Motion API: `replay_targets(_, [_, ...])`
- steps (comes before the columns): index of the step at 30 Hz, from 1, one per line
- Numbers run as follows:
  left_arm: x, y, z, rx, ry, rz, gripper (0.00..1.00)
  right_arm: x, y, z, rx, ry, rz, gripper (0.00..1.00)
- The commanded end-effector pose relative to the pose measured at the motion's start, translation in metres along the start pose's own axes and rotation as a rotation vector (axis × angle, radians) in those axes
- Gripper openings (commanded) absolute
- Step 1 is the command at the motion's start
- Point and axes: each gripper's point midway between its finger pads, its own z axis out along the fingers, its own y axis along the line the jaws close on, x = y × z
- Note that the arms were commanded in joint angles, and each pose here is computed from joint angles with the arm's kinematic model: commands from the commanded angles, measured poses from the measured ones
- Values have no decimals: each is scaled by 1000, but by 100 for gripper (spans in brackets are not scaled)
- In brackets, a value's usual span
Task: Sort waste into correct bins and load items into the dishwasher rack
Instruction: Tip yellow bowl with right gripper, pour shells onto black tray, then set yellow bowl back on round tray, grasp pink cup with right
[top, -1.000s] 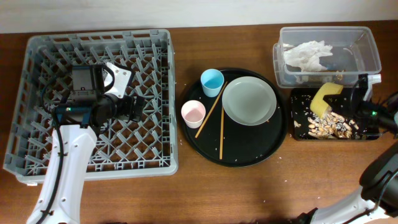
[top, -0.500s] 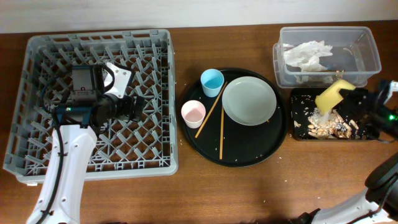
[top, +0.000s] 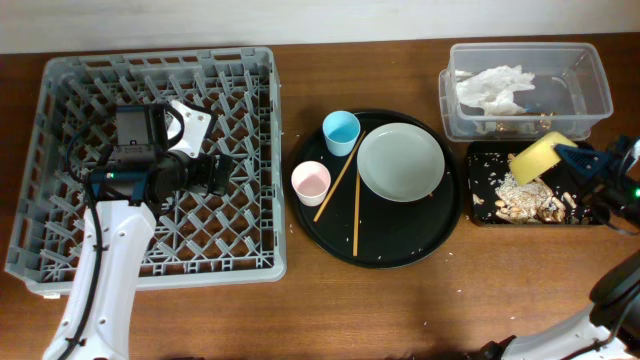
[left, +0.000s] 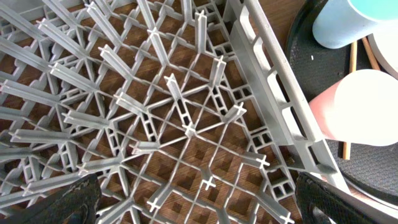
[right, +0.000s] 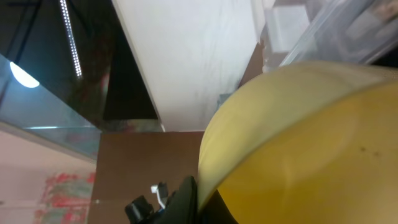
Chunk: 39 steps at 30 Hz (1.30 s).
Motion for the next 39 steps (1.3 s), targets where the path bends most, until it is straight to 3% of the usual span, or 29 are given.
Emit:
replay_targets(1, [-6,1,-3,5,-20,-11,99,42,49,32,-1,106,-275,4])
replay_targets(6, [-6,1,-3,5,-20,-11,99,140,65,85,376,358,-549,4])
replay_targets(10, [-6,1,-3,5,-20,-11,99,207,29,96,851,486,-688,4])
replay_targets(17, [-6,1,-3,5,-19,-11,99,277,-51,124,1262,716,-795,4])
replay_targets(20, [-6,1,-3,5,-19,-11,99,279,-96,138,1370,789,-807,4])
replay_targets(26, [-4,-1,-3,19,-12,-14,99,277,-146,147,1441,870,-779,6])
replay_targets(27, [-1,-3,-3,24,2,-16,99,277,-146,146,1443,872,-777,21])
replay_targets(28, [-1,-4,-3,30,0,-16,99,277,-146,146,1443,873,-777,27])
replay_targets(33, [-10,-40,-8,238,-52,-17,99,262,-84,156,1320,807,-672,34])
replay_targets(34, [-11,-44,-8,245,-49,-31,99,253,-55,161,1262,768,-688,43])
replay_targets(36, [-16,-51,-10,255,-52,-52,99,245,-16,179,1150,708,-739,74])
replay_targets(37, [-27,-51,-16,252,-73,-90,99,244,3,201,1052,669,-773,82])
replay_targets(39, [-47,-48,-32,243,-123,-134,99,246,11,232,947,600,-761,76])
